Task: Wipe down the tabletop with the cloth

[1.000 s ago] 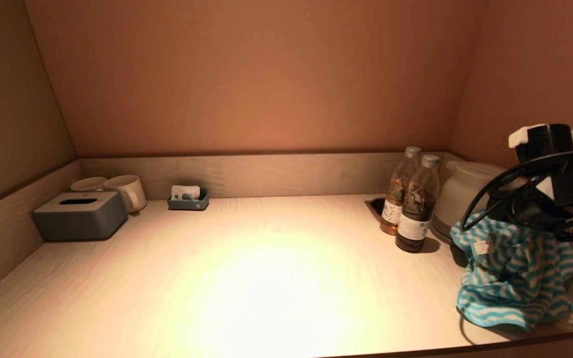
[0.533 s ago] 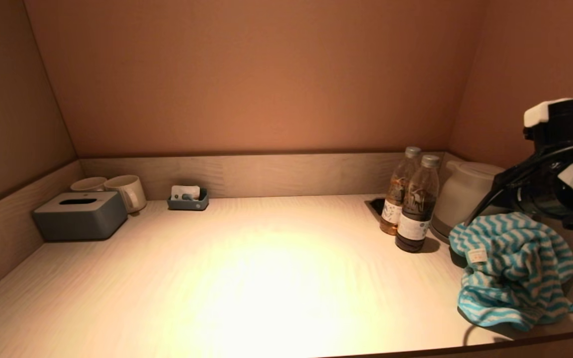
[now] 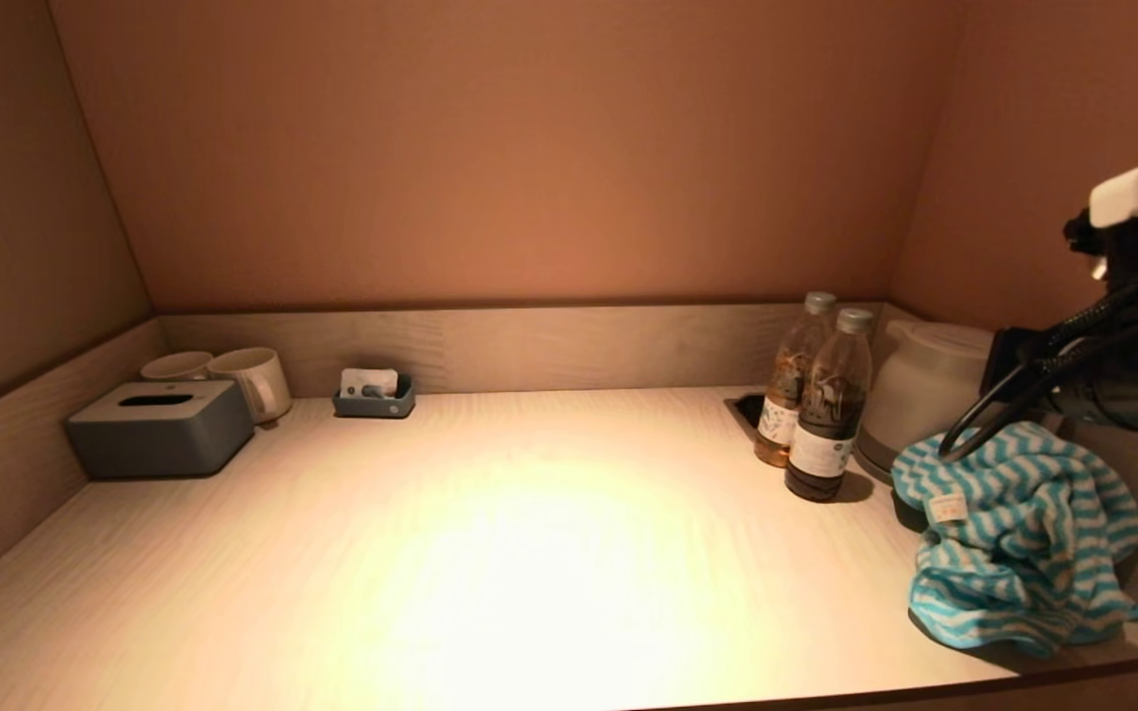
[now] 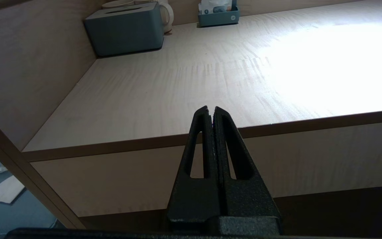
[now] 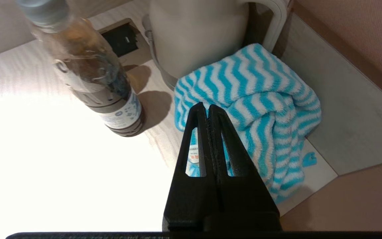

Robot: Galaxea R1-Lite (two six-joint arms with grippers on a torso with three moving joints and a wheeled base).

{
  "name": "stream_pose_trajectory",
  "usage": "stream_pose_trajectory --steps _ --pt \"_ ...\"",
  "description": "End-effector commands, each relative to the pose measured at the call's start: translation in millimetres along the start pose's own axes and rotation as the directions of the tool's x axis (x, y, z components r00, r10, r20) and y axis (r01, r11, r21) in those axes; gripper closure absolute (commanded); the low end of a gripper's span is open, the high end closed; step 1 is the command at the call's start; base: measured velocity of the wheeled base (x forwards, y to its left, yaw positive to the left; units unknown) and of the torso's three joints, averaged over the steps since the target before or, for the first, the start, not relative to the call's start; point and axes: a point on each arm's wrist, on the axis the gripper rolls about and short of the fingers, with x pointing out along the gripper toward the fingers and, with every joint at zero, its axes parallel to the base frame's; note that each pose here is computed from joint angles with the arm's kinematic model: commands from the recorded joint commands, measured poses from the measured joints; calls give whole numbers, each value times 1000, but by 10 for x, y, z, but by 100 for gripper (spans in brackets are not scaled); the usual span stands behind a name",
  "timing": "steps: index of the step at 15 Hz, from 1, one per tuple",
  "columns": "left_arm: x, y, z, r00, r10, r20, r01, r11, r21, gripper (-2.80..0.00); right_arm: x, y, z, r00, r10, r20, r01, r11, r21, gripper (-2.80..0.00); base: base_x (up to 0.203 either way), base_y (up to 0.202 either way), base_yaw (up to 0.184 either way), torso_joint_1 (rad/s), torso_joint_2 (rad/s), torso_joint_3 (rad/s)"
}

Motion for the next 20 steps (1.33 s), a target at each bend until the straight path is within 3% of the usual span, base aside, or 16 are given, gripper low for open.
stream_pose_trajectory --steps 1,5,10,13,20 --pt "0 0 0 1000 0 0 0 1000 0 0 -113 -10 16 999 49 19 -49 999 -16 0 0 0 0 0 0 0" --pt "0 0 0 1000 0 0 0 1000 0 0 -583 -87 50 975 195 104 -191 981 -44 0 0 0 0 0 0 0" --pt "0 0 0 1000 0 0 0 1000 0 0 -1355 -433 -27 897 351 268 -326 936 -133 0 0 0 0 0 0 0" --pt "1 -1 -6 1000 0 -3 0 1000 0 0 -1638 -643 -142 868 364 338 -331 931 -153 0 0 0 0 0 0 0" --pt "0 -1 0 1000 -3 1 3 1000 0 0 -1968 -998 -452 870 261 419 -243 965 -96 0 0 0 0 0 0 0"
